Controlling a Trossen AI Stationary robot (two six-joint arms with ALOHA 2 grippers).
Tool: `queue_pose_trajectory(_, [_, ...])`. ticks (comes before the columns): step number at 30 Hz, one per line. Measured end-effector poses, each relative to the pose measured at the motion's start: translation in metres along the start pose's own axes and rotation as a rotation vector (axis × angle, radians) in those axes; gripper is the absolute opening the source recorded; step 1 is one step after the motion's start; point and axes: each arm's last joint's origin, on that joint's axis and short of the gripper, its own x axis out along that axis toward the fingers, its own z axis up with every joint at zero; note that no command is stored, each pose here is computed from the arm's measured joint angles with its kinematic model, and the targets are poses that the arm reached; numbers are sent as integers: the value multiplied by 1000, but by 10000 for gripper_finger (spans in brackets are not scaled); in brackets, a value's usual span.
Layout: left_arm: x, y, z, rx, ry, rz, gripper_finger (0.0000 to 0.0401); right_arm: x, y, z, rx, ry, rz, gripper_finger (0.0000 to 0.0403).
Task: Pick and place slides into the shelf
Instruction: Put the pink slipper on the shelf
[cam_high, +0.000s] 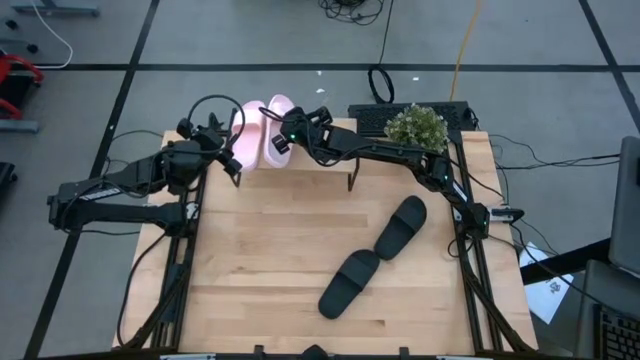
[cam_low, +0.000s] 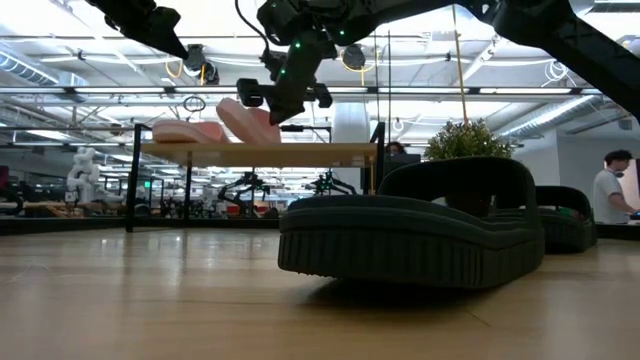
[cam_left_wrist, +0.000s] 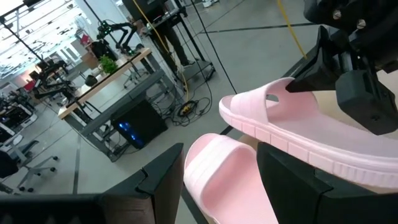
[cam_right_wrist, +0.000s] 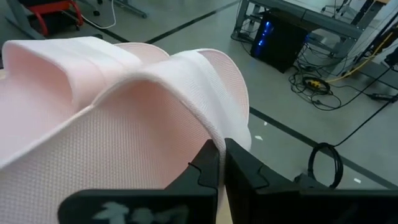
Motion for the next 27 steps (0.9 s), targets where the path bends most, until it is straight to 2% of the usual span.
queue_pose_trajectory(27, [0,0,0,-3,0,-1,209,0,4,-4,-40,-16,12,0])
